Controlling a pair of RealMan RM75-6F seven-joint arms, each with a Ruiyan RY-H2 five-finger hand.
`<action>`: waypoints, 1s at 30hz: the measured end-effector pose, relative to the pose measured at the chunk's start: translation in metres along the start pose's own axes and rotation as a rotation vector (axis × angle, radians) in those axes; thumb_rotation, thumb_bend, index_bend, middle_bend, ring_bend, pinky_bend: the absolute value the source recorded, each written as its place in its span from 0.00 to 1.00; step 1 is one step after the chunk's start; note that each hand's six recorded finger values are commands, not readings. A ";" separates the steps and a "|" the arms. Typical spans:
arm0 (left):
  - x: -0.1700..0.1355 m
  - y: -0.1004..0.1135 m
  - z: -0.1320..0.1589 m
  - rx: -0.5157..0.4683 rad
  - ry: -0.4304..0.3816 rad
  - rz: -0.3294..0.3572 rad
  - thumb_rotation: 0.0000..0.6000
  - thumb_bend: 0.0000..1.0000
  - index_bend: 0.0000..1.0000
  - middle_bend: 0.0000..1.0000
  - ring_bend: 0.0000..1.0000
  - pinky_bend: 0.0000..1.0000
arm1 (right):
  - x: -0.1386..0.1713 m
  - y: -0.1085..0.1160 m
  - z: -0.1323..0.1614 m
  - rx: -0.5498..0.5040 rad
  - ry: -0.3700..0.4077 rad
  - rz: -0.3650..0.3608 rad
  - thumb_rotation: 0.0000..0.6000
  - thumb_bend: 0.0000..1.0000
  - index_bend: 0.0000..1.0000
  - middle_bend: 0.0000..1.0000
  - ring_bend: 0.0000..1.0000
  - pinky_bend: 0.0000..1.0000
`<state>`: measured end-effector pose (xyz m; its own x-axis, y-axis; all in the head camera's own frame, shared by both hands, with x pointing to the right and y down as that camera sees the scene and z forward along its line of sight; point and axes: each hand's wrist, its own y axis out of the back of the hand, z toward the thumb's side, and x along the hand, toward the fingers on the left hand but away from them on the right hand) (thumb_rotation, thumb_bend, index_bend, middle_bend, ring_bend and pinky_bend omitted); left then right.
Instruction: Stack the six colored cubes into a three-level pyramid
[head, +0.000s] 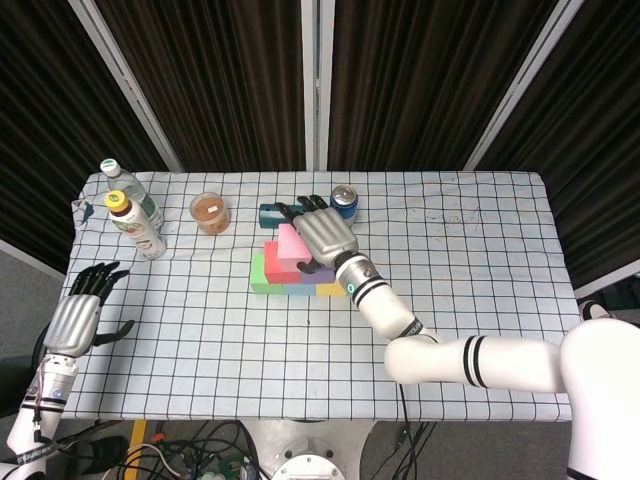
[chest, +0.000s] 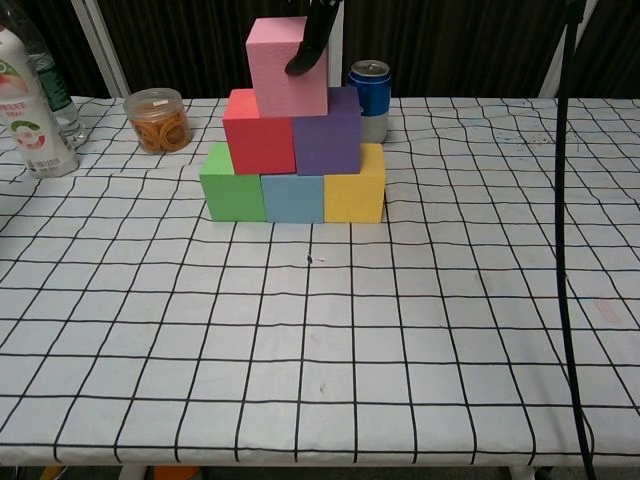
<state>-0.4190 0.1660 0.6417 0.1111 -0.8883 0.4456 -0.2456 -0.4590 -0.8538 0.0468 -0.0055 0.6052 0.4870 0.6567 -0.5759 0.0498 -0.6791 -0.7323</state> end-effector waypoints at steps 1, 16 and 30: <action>0.000 0.000 0.000 0.001 -0.001 0.000 1.00 0.21 0.15 0.05 0.00 0.03 | 0.001 0.000 0.000 -0.001 0.001 0.000 1.00 0.18 0.00 0.22 0.00 0.00; -0.002 0.011 -0.013 0.029 0.024 0.029 1.00 0.21 0.15 0.05 0.00 0.03 | 0.042 0.015 -0.014 -0.042 -0.005 -0.048 1.00 0.18 0.00 0.04 0.00 0.00; -0.029 0.037 -0.062 0.098 0.158 0.106 1.00 0.21 0.15 0.05 0.00 0.03 | 0.213 0.005 -0.143 -0.060 -0.155 -0.385 1.00 0.21 0.00 0.13 0.00 0.00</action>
<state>-0.4910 0.1757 0.6142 -0.0651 -0.9220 0.3817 -0.1519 -0.3689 -0.9170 0.2758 0.0841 0.5305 0.2856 0.9050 -0.3151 0.2559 -0.3889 -0.8850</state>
